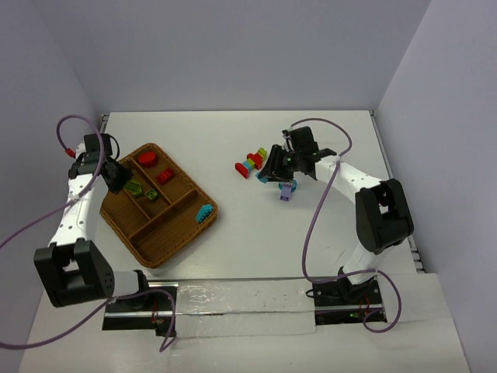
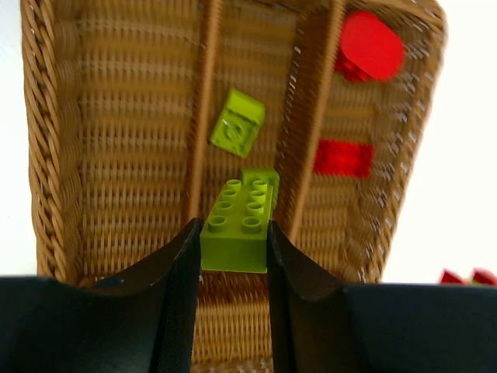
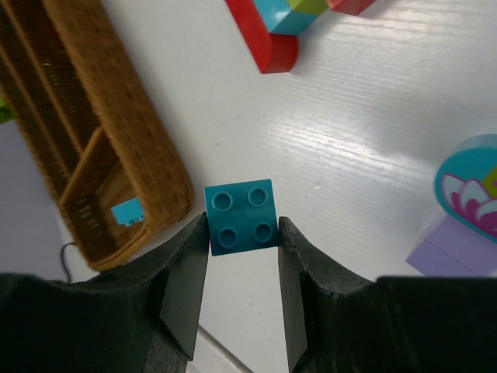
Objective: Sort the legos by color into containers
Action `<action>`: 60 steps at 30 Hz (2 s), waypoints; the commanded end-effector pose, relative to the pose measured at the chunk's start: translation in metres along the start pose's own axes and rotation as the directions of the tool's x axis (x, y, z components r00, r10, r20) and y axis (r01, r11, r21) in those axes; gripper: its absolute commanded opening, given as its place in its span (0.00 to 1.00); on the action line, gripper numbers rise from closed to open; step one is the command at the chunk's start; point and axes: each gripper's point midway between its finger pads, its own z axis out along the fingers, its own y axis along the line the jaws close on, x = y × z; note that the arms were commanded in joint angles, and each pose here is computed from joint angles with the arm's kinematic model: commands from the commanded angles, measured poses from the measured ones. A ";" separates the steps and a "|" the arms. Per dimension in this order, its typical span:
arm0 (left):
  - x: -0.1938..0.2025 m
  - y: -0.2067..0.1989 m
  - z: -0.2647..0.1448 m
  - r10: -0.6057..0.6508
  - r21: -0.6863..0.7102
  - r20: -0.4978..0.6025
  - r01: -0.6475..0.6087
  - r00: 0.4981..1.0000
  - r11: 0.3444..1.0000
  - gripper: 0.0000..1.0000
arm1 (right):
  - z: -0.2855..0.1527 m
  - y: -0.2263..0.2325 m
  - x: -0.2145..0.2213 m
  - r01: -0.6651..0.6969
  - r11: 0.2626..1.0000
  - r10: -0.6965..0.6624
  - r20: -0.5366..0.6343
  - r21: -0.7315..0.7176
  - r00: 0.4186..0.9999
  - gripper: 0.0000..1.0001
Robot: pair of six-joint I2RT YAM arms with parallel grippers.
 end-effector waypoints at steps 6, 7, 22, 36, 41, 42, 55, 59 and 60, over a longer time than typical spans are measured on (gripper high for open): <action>-0.024 -0.012 0.025 -0.080 0.001 0.084 0.081 0.993 0.997 0.00 | -0.030 0.096 0.002 0.345 0.939 -0.342 0.103 -0.005 0.934 0.00; -0.025 -0.013 0.026 -0.081 0.003 0.081 0.081 0.993 0.997 0.00 | -0.030 0.108 0.008 0.369 0.929 -0.366 0.108 -0.005 0.924 0.00; -0.005 -0.012 0.047 -0.051 -0.020 0.002 0.051 0.999 0.999 0.99 | 0.026 0.237 0.108 0.554 0.783 -0.575 0.008 -0.285 0.818 0.03; -0.070 -0.043 -0.053 0.000 0.146 0.163 -0.024 0.987 0.989 0.99 | 0.077 0.233 0.148 0.596 0.767 -0.632 -0.120 -0.237 0.766 0.75; -0.069 -0.047 -0.059 0.023 0.168 0.149 -0.048 0.989 0.985 0.99 | 0.057 0.230 0.116 0.629 0.767 -0.638 -0.047 -0.126 0.769 0.79; -0.067 -0.049 -0.060 0.031 0.180 0.139 -0.056 0.990 0.982 0.99 | 0.052 0.222 0.105 0.635 0.769 -0.638 -0.024 -0.070 0.770 0.79; -0.004 -0.114 -0.072 0.202 0.378 -0.003 -0.186 0.979 0.907 0.99 | -0.071 -0.049 -0.009 -0.035 0.866 -0.114 0.267 0.498 0.957 0.78; 0.010 -0.140 -0.080 0.260 0.416 0.008 -0.239 0.966 0.877 0.99 | -0.080 -0.090 -0.003 -0.091 0.831 -0.043 0.226 0.549 0.973 0.81; 0.010 -0.143 -0.080 0.264 0.397 0.032 -0.255 0.964 0.882 0.99 | -0.078 -0.098 -0.001 -0.104 0.826 -0.019 0.213 0.554 0.977 0.82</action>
